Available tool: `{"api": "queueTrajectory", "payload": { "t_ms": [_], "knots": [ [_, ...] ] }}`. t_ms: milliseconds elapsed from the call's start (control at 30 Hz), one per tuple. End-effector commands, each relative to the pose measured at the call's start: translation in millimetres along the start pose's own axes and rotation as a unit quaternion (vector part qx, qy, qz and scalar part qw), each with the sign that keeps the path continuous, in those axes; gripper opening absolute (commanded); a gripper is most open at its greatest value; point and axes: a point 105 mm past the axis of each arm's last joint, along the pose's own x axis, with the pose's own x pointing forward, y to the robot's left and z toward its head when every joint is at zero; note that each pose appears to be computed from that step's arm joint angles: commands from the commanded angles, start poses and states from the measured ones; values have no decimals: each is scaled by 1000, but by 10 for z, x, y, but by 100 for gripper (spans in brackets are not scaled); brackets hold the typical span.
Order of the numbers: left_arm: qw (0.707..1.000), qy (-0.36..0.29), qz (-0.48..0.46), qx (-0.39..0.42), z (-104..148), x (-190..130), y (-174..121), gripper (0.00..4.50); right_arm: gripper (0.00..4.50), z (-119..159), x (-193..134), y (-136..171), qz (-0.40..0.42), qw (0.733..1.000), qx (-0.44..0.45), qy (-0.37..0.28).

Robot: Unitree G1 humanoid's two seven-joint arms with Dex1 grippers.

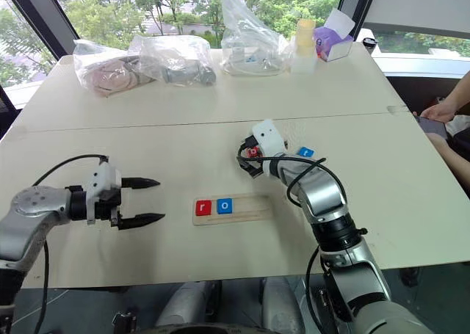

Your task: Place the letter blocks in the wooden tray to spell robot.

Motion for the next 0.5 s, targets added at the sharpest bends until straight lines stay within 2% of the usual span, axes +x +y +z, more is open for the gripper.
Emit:
{"api": "queueTrajectory", "payload": {
  "t_ms": [33,200,367,467,500],
  "knots": [
    [999,-32,-7,1,218,4,-42,446,450,103,37,-40,-17,1000,-8,-16],
    [998,-63,-18,-7,437,14,-75,446,450,48,109,-88,-37,999,-6,-3],
    [998,-68,-16,-1,511,39,-77,446,450,-22,170,-65,-37,999,14,9],
    [998,-66,-18,0,513,43,-96,450,359,-45,199,-37,-38,999,29,15],
    [998,-65,-18,-1,512,43,-99,450,311,-46,203,-33,-38,999,30,16]
  ]
}}
